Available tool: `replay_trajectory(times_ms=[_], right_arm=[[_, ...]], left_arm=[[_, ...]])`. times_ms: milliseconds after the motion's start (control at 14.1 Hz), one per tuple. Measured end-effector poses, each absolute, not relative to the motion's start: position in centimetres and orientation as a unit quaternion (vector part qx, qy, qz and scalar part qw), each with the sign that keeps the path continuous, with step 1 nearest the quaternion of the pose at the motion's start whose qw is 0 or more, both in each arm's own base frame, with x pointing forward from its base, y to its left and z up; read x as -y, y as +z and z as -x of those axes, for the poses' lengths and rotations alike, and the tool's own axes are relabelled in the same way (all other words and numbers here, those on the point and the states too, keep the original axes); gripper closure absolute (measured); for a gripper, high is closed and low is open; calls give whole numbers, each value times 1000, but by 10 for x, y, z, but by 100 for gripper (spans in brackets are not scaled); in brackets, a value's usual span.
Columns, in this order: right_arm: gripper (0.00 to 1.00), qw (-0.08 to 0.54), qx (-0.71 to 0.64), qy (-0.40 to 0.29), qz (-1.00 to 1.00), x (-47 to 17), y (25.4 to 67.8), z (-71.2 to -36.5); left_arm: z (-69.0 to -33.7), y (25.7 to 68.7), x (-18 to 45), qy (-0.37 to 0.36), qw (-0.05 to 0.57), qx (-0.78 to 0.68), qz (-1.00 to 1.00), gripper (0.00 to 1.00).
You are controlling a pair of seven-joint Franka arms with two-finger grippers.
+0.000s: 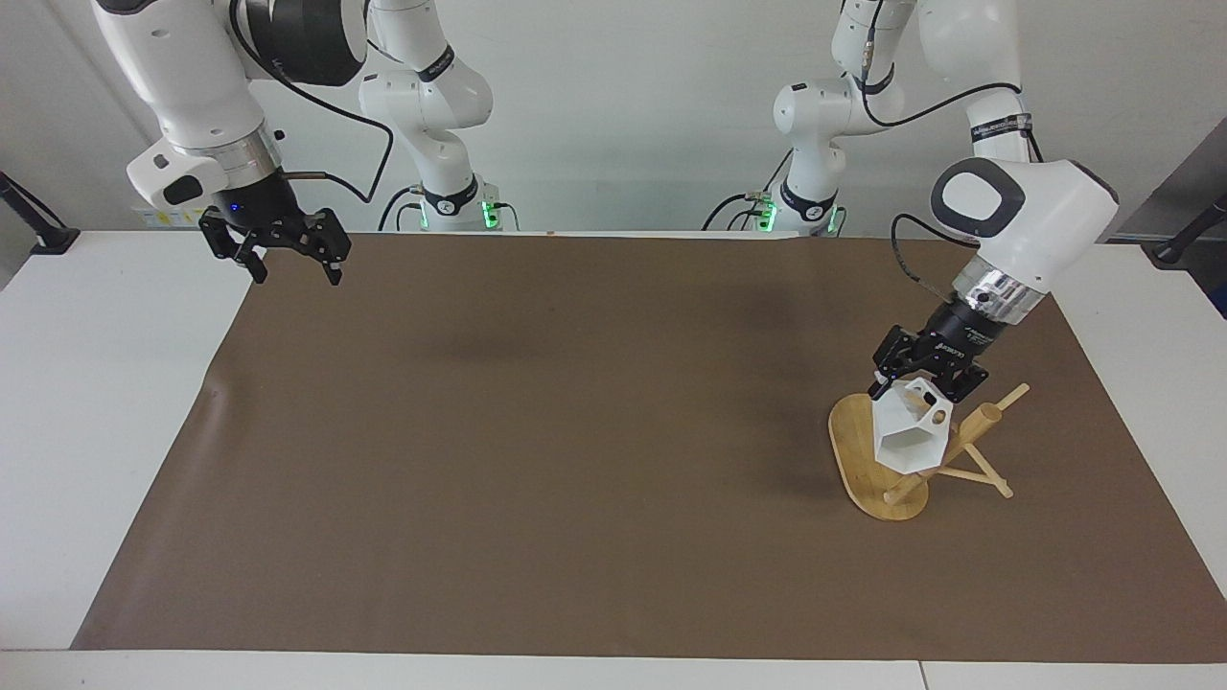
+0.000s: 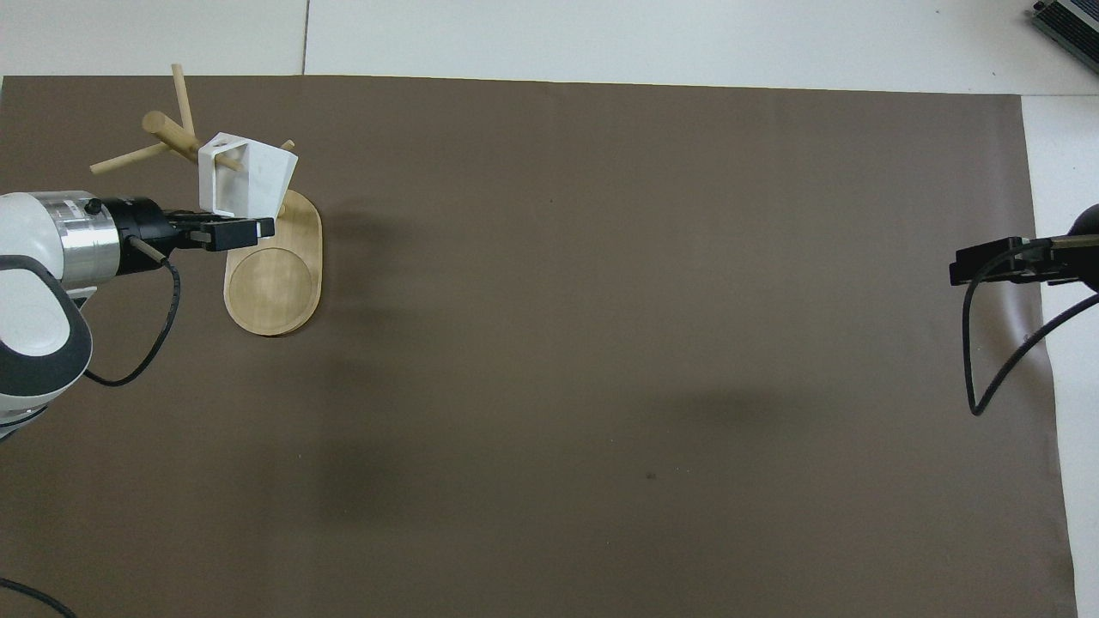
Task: Hang cup on rack
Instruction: 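Lower the cup onto the rack peg with the left gripper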
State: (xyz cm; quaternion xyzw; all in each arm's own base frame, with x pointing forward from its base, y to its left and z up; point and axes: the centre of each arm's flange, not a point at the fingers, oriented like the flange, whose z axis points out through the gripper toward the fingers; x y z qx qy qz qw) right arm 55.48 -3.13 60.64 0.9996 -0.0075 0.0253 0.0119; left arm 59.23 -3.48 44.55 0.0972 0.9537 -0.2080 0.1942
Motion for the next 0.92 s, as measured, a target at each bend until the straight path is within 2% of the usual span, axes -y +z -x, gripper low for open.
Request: replay_trajectory(times_ms=[71, 213, 639, 923], right_arm=[[0, 12, 7, 25, -1000, 31, 606, -555], [0, 12, 7, 25, -1000, 31, 606, -555], [0, 12, 7, 25, -1000, 30, 606, -555], [0, 12, 7, 25, -1000, 31, 606, -555]], left_arm=[[-592, 446, 35, -208, 194, -954, -98, 15], [-592, 446, 35, -208, 195, -954, -98, 0], [-589, 458, 36, -206, 202, -949, -125, 0], [-573, 492, 32, -206, 209, -938, -185, 0]])
